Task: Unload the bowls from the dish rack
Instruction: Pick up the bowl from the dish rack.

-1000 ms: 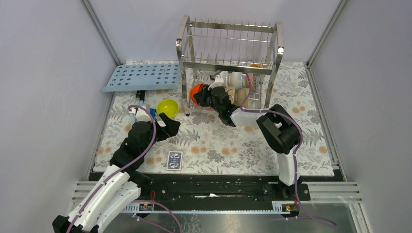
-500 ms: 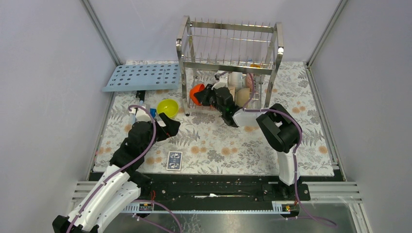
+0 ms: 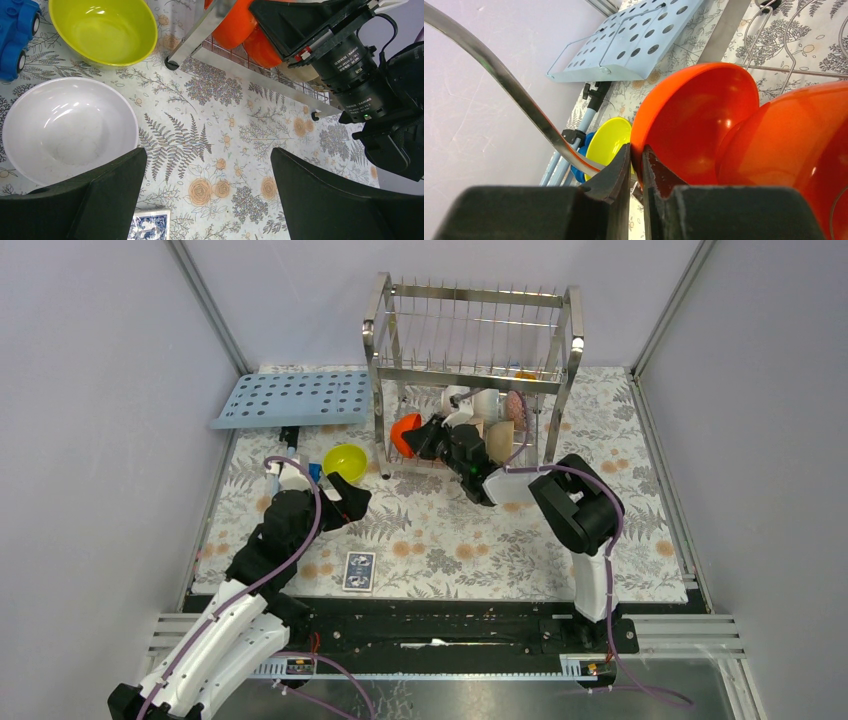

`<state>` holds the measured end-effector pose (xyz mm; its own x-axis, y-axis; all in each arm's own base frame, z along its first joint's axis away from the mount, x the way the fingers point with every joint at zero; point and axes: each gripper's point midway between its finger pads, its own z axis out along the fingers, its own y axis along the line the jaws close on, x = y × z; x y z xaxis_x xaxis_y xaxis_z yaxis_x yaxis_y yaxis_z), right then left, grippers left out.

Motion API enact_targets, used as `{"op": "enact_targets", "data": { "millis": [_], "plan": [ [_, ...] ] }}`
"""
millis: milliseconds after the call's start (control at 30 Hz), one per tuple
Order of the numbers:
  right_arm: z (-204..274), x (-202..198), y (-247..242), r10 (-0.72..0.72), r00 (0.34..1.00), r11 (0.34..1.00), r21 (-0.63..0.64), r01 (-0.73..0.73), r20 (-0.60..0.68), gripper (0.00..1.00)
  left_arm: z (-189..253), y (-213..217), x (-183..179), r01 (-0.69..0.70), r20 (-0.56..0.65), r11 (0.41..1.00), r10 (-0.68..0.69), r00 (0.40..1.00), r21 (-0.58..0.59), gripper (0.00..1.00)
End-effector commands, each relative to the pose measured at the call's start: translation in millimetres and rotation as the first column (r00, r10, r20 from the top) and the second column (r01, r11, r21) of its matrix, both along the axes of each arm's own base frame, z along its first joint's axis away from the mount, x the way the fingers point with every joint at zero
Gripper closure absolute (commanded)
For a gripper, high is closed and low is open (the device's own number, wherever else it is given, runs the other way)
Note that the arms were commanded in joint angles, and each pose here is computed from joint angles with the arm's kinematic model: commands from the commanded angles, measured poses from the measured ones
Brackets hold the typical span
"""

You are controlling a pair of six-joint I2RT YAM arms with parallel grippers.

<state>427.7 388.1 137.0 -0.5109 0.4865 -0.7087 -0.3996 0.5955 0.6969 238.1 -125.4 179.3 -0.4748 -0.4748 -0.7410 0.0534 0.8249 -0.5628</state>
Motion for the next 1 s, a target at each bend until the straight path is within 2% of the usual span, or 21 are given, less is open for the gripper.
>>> {"op": "enact_targets", "data": {
  "millis": [0,500,767,967],
  "plan": [
    [73,-5,-4,0.005,0.993,0.984,0.174,-0.026,0.12,1.0,11,-1,4,0.004,0.053,1.0,-0.003,0.999,-0.01,0.01],
    [98,-7,-9,0.019,0.991,0.939,0.337,-0.063,0.131,1.0,13,0,3,-0.001,0.063,1.0,0.002,0.998,-0.016,0.01],
    [103,-10,-14,0.015,0.991,0.939,0.338,-0.06,0.132,1.0,15,0,2,0.0,0.067,1.0,0.001,0.998,-0.02,0.01],
    [112,-16,-16,0.031,0.99,0.92,0.383,-0.081,0.136,1.0,15,0,2,0.0,0.067,1.0,0.002,0.998,-0.018,0.01]
  ]
}}
